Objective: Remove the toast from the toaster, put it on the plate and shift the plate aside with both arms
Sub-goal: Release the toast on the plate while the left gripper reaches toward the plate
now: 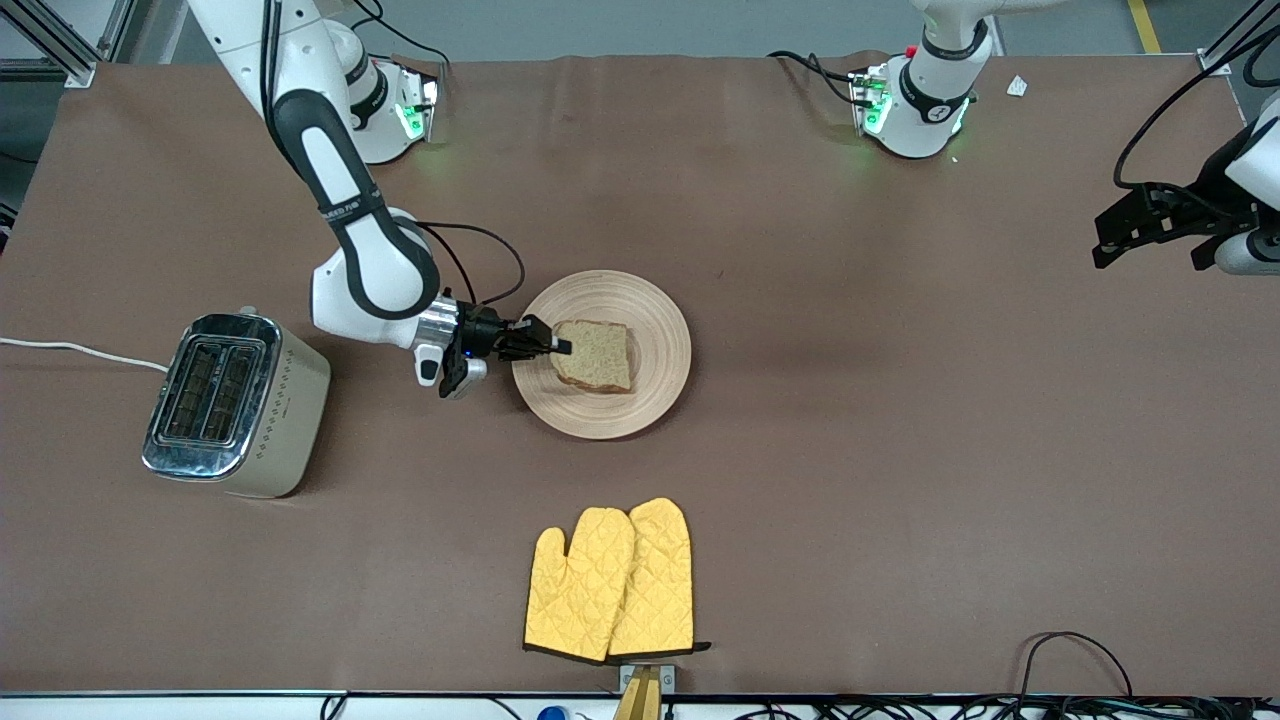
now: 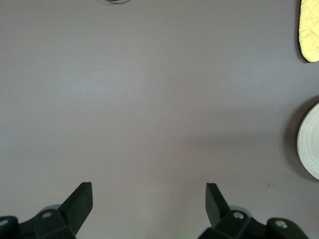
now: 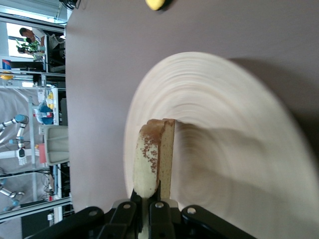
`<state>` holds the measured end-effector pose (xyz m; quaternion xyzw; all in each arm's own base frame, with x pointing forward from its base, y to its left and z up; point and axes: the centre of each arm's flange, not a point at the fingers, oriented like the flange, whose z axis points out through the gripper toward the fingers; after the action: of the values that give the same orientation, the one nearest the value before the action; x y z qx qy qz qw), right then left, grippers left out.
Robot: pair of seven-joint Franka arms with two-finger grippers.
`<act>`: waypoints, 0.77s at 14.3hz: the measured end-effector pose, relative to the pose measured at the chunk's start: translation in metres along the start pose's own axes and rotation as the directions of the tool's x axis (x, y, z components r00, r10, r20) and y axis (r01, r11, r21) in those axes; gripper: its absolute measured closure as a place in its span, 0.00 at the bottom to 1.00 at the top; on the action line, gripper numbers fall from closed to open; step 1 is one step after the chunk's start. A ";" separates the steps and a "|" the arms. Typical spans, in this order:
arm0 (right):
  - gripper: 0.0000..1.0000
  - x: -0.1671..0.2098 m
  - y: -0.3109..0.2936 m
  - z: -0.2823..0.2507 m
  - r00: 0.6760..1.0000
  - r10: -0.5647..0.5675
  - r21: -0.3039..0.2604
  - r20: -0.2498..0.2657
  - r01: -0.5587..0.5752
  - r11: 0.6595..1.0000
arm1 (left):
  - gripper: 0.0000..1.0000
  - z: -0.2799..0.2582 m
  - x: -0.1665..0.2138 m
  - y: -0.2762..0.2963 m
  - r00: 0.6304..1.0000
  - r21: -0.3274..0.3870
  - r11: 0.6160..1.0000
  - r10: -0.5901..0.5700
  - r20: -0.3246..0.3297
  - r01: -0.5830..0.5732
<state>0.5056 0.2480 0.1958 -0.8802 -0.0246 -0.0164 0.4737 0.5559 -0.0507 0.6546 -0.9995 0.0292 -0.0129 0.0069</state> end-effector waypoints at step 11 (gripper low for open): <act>0.32 -0.012 0.033 -0.006 1.000 -0.024 -0.052 -0.005 0.023 0.998 | 0.00 0.097 0.030 0.063 0.980 -0.380 0.925 0.066 0.186 0.010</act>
<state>0.4956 0.2249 0.1712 -0.8918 -0.0332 -0.0252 0.4505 0.5852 -0.1140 0.5571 -0.9778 0.0448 0.0912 -0.1832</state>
